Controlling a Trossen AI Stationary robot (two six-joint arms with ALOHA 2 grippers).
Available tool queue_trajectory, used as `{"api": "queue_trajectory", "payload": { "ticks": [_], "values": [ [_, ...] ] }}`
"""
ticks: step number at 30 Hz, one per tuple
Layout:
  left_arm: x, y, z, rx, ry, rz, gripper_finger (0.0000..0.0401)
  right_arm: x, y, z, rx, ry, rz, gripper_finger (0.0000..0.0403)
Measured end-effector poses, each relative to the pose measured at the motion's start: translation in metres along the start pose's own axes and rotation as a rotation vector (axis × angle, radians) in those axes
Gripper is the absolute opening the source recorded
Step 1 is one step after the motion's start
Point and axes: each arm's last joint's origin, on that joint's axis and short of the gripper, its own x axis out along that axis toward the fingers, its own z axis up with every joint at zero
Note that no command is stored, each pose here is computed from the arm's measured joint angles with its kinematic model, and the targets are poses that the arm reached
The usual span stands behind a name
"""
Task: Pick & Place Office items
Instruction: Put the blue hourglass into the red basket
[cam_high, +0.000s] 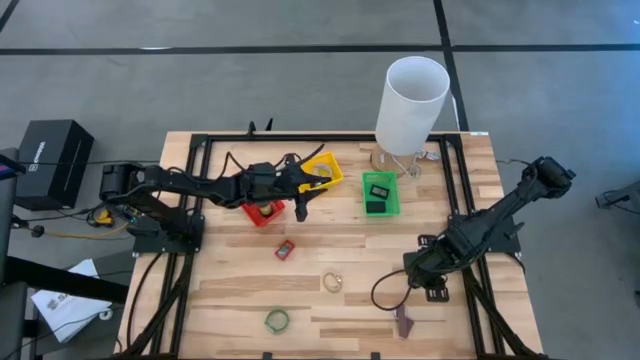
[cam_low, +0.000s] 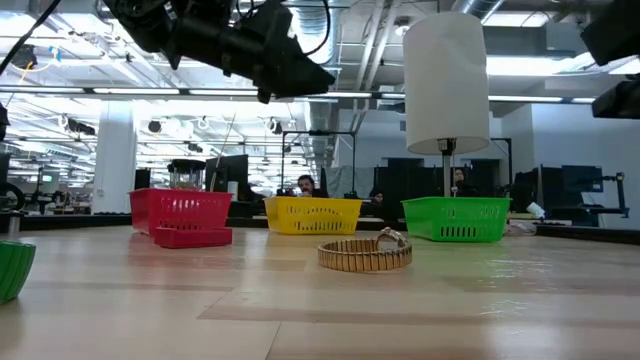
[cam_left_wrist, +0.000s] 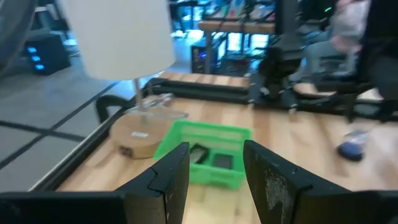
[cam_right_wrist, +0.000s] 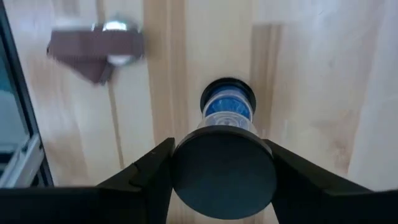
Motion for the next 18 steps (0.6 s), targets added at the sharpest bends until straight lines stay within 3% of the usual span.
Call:
{"api": "queue_trajectory", "payload": {
  "ticks": [7,14,18],
  "values": [
    [-0.001,-0.006,0.002,-0.061,-0.019,-0.143,0.0144,-0.003,-0.01,0.018,-0.018,-0.108,0.036,0.0199],
    [-0.004,-0.036,0.0,0.03,-0.025,-0.26,0.0147,-0.008,-0.031,0.039,-0.041,-0.235,-0.003,0.0202],
    [-0.007,-0.049,0.0,0.047,-0.034,-0.302,0.0172,-0.012,-0.047,0.05,-0.04,-0.286,-0.013,0.0202]
  ]
}}
